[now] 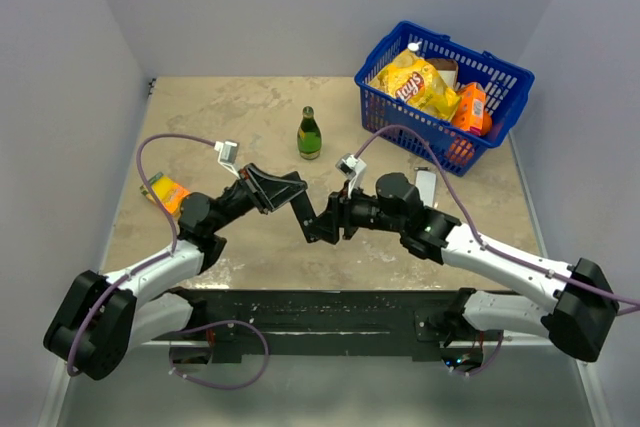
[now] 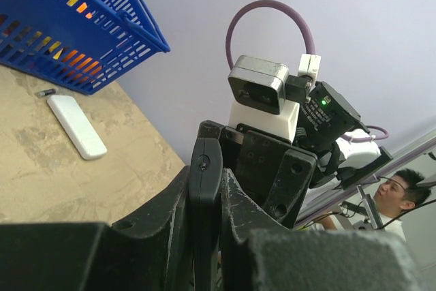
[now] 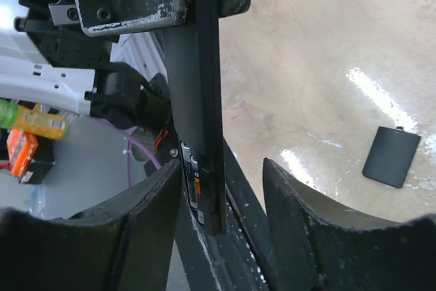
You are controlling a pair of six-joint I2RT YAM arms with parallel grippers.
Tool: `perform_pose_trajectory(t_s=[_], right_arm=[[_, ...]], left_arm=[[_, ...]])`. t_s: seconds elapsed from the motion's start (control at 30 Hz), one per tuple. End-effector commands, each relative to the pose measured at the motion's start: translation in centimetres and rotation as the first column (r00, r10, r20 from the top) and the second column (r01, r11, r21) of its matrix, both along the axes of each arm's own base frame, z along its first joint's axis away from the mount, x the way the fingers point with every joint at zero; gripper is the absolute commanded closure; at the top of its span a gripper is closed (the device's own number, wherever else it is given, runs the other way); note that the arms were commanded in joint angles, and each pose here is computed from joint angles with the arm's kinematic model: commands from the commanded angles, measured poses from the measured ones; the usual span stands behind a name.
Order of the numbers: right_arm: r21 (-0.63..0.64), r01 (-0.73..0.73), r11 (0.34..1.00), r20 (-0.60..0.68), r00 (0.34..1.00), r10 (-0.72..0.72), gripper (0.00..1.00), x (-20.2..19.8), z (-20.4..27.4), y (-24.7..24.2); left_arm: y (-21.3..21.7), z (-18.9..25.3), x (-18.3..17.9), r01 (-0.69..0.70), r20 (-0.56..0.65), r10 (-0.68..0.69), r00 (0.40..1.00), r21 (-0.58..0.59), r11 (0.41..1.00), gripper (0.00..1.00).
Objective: Load the batteries into the remote control
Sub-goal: Load the battery into the remote control.
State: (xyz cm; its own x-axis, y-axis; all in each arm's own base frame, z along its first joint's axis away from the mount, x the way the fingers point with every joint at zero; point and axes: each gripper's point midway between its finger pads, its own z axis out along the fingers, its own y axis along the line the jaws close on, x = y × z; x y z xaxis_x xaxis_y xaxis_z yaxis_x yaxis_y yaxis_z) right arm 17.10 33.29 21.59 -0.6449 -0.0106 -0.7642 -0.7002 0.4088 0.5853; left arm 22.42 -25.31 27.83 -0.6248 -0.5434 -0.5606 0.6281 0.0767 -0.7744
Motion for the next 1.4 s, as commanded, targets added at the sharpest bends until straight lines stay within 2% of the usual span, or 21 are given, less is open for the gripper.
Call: perform_pose_trajectory(t_s=[0.0,0.03,0.13,0.17,0.27,0.33,0.4,0.43,0.53,0.6,0.77,0.83,0.9,0.97,1.13,1.2,1.23,1.27,1.3,1.33,1.37], right_arm=[[0.087,-0.091,0.992,0.059,0.995,0.086,0.48,-0.8,2.3,1.2],[0.085,-0.091,0.992,0.057,0.995,0.086,0.51,-0.8,2.2,1.2],[0.079,-0.09,0.993,0.057,0.995,0.086,0.71,-0.8,1.9,1.1],[0.081,-0.091,0.993,0.056,0.995,0.087,0.85,-0.8,1.9,1.1],[0.091,-0.105,0.99,0.063,0.993,0.1,1.0,-1.1,2.3,1.1],[0.101,-0.119,0.988,0.07,0.991,0.112,1.0,-1.3,2.7,1.2],[0.108,-0.128,0.986,0.08,0.99,0.12,1.0,-1.4,3.0,1.2],[0.111,-0.127,0.986,0.085,0.989,0.118,1.0,-1.4,3.2,1.2],[0.119,-0.148,0.982,0.106,0.985,0.135,1.0,-1.6,3.8,1.3],[0.122,-0.15,0.981,0.119,0.984,0.136,1.0,-1.6,4.2,1.3],[0.12,-0.167,0.979,0.139,0.979,0.149,1.0,-1.7,4.7,1.4],[0.124,-0.173,0.977,0.144,0.977,0.155,1.0,-1.7,4.8,1.5],[0.125,-0.185,0.975,0.141,0.976,0.167,1.0,-1.9,4.7,1.5],[0.129,-0.19,0.973,0.14,0.975,0.172,1.0,-1.9,4.7,1.7],[0.108,-0.194,0.975,0.124,0.976,0.18,0.99,-1.8,4.1,1.8],[0.082,-0.172,0.982,0.133,0.978,0.16,0.74,-1.3,3.9,1.7],[0.05,-0.159,0.986,0.113,0.982,0.153,0.66,-1.2,3.2,1.5],[0.039,-0.14,0.989,0.123,0.983,0.134,0.58,-0.8,3.4,1.3],[0.017,-0.083,0.996,0.13,0.988,0.08,0.45,0.1,3.3,1.0],[-0.016,-0.055,0.998,0.12,0.991,0.057,0.41,0.5,3.0,0.5],[-0.037,-0.036,0.999,0.134,0.99,0.041,0.37,0.9,2.9,0.3]], left_arm=[[0.1,3.0,-0.5,0.011,0.105,-0.007,0.994,-0.031,0.999,1.0],[0.1,3.1,-0.5,0.011,0.108,-0.007,0.994,-0.032,0.999,1.0],[0.2,3.6,-0.8,0.023,0.121,-0.017,0.992,-0.041,0.999,1.0],[0.2,3.6,-1.0,0.03,0.129,-0.025,0.991,-0.038,0.999,1.0],[0.3,3.6,-1.2,0.042,0.139,-0.038,0.99,-0.031,0.999,1.0],[0.5,3.6,-1.5,0.051,0.148,-0.045,0.988,-0.035,0.998,0.97],[0.8,3.5,-1.9,0.072,0.148,-0.065,0.987,-0.042,0.997,0.87],[0.9,3.9,-2.3,0.084,0.172,-0.074,0.982,-0.051,0.995,0.74],[0.7,3.7,-3.4,0.15,0.188,-0.144,0.972,-0.02,0.988,0.48],[0.6,3.8,-3.9,0.173,0.199,-0.168,0.965,-0.006,0.985,0.37],[0.4,3.0,-4.6,0.2,0.218,-0.21,0.953,0.067,0.978,0.34],[0.3,2.4,-4.2,0.177,0.202,-0.193,0.96,0.092,0.98,0.37],[0.4,2.5,-4.0,0.168,0.199,-0.184,0.963,0.095,0.981,0.52],[0.4,2.7,-4.0,0.168,0.206,-0.185,0.961,0.095,0.981,0.57],[0.3,2.8,-3.6,0.146,0.22,-0.167,0.961,0.109,0.983,0.95],[0.3,2.1,-2.8,0.122,0.176,-0.147,0.973,0.148,0.981,1.0],[0.5,1.5,-1.6,0.063,0.198,-0.102,0.975,0.196,0.979,1.0],[0.6,-0.2,-0.4,0.044,0.087,-0.07,0.994,0.278,0.96,1.0],[1.1,-0.7,0.5,-0.009,0.079,-0.019,0.997,0.335,0.942,1.0],[2.2,0.0,2.9,-0.163,0.158,0.107,0.982,0.402,0.901,1.0],[3.2,-2.0,3.4,-0.182,0.092,0.157,0.983,0.485,0.855,1.0]])
